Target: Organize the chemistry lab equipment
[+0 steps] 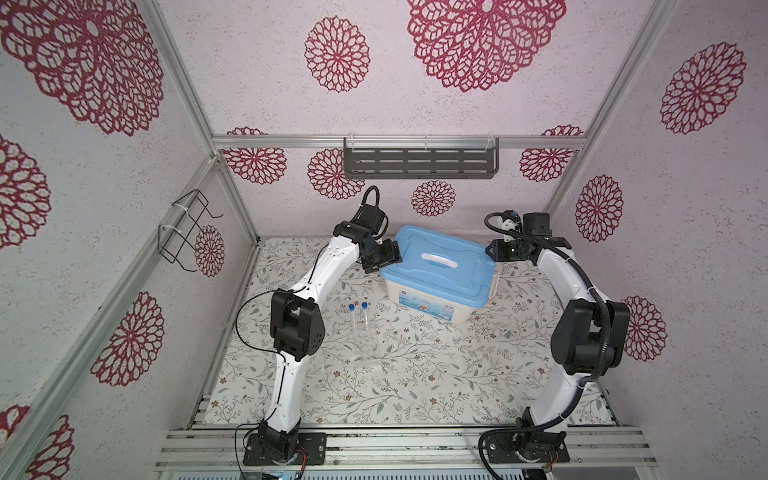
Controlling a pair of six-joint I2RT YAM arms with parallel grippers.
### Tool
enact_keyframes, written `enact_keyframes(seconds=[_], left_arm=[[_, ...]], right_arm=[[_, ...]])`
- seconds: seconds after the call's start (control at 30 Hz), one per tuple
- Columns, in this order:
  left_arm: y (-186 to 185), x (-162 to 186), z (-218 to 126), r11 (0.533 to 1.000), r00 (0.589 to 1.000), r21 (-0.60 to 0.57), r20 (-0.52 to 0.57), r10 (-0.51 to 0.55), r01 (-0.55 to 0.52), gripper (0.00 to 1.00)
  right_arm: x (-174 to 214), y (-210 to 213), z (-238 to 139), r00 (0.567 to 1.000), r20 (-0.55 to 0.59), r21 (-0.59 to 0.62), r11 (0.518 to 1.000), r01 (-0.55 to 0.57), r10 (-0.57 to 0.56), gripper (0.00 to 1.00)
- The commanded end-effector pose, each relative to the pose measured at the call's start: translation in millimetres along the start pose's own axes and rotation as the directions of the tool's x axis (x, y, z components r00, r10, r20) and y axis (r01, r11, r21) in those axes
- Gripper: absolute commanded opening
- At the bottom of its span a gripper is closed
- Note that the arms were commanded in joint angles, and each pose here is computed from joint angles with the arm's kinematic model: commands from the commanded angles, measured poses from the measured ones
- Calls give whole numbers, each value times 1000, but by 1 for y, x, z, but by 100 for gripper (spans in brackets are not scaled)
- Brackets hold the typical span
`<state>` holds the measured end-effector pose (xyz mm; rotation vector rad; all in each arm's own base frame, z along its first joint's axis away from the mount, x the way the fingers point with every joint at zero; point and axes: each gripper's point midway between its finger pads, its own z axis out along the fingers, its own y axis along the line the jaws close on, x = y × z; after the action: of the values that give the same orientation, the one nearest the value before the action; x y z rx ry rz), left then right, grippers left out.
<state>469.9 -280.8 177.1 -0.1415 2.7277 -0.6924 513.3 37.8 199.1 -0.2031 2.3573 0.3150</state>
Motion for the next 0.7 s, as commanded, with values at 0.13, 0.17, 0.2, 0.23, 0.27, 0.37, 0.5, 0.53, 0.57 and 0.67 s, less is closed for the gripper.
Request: enact_keyframes(seconds=[0.13,0.17,0.2,0.23,0.27,0.37,0.5,0.53,0.57,0.67], left_arm=[[-53,60,-9,995,991,78,-112,74,-65,78],[-54,66,-9,995,990,78,-124,74,-65,79],[-55,72,-9,995,988,79,-137,66,-56,79],[-58,78,-10,995,987,87,-148,63,-51,79],[-59,83,-10,994,985,97,-161,59,-44,79],[-67,99,-10,989,980,145,-192,45,-17,79],[-69,110,-17,986,980,164,-194,45,-13,80],[-69,110,-20,986,980,169,-191,47,-15,81],[-68,112,-23,985,981,171,-190,47,-15,82],[-62,112,-40,985,984,173,-173,39,-8,83]], right_arm=[[36,16,15,987,-143,-20,997,-72,68,40],[35,17,15,988,-140,-28,997,-73,68,40],[35,18,15,988,-141,-35,997,-73,67,40],[35,18,16,987,-143,-36,997,-75,69,41],[34,19,16,987,-142,-42,996,-76,69,41],[36,25,19,987,-150,-53,997,-62,53,41],[38,33,22,987,-159,-50,998,-37,28,41],[38,35,22,987,-159,-53,998,-33,24,41],[37,38,21,987,-157,-55,998,-27,18,42],[32,36,15,989,-145,-25,999,-23,19,47]])
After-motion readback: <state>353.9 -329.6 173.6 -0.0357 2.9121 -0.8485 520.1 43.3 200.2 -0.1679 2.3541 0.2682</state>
